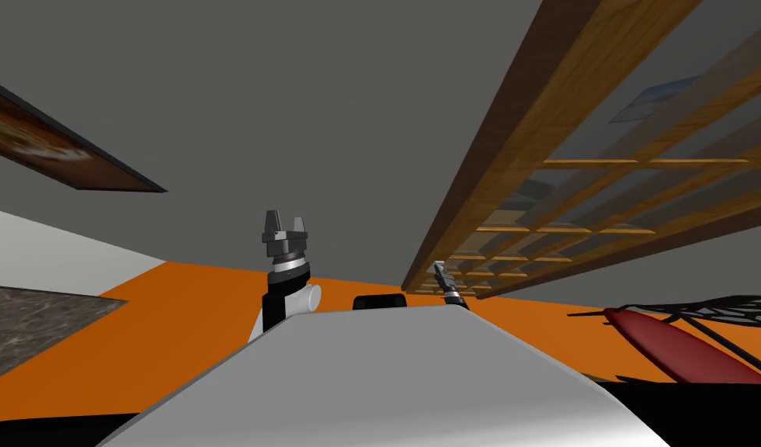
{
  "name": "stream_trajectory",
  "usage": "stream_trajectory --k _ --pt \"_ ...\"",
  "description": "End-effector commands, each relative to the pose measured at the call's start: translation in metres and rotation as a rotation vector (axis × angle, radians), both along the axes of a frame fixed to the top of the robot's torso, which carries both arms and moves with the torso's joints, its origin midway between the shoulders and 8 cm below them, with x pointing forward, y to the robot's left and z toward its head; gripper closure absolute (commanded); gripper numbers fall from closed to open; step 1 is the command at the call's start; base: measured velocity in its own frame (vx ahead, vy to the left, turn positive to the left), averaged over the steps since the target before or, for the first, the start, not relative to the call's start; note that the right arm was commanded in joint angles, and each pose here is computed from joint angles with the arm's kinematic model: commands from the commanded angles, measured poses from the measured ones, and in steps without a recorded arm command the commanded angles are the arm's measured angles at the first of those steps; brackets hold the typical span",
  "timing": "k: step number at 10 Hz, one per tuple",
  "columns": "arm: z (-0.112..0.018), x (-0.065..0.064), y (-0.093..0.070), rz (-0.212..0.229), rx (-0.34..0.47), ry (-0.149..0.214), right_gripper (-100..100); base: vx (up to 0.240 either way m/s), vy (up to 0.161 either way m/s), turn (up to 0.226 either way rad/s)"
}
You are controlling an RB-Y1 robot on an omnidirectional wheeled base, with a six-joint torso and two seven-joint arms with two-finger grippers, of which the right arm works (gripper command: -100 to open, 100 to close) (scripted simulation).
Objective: Pull the door open
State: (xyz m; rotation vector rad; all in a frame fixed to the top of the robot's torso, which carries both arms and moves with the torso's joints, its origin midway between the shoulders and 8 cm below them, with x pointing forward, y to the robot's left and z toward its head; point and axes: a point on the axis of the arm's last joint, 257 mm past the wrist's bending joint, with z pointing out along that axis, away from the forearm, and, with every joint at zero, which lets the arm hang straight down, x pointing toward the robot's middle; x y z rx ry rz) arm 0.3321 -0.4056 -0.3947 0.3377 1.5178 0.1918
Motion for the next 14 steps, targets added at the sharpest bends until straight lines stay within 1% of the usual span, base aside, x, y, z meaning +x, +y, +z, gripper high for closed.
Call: stream_trajectory --k 1,5,6,8,9,11,12,14 --pt "-0.0007 0.0012 0.0022 -0.003 0.061 -0.008 100 -0.052 -0.025 0.075" --pt "0.0007 0.0046 -0.0008 -0.019 0.193 -0.029 100 -0.057 -0.020 0.076" --pt "0.0007 0.0046 -0.0008 -0.019 0.199 -0.030 100 -0.040 -0.016 0.037" --pt "0.0014 0.0065 -0.0025 -0.027 0.272 -0.042 100 -0.035 -0.015 0.065" --pt "0.0014 0.0065 -0.0025 -0.027 0.278 -0.043 100 -0.036 -0.016 0.042" --pt "0.0021 0.0084 -0.0042 -0.035 0.351 -0.056 100 -0.036 -0.013 0.060" --pt "0.0021 0.0084 -0.0042 -0.035 0.357 -0.057 100 -0.035 -0.012 0.039" --pt "0.0027 0.0103 -0.0060 -0.043 0.433 -0.071 100 -0.042 -0.017 0.072"
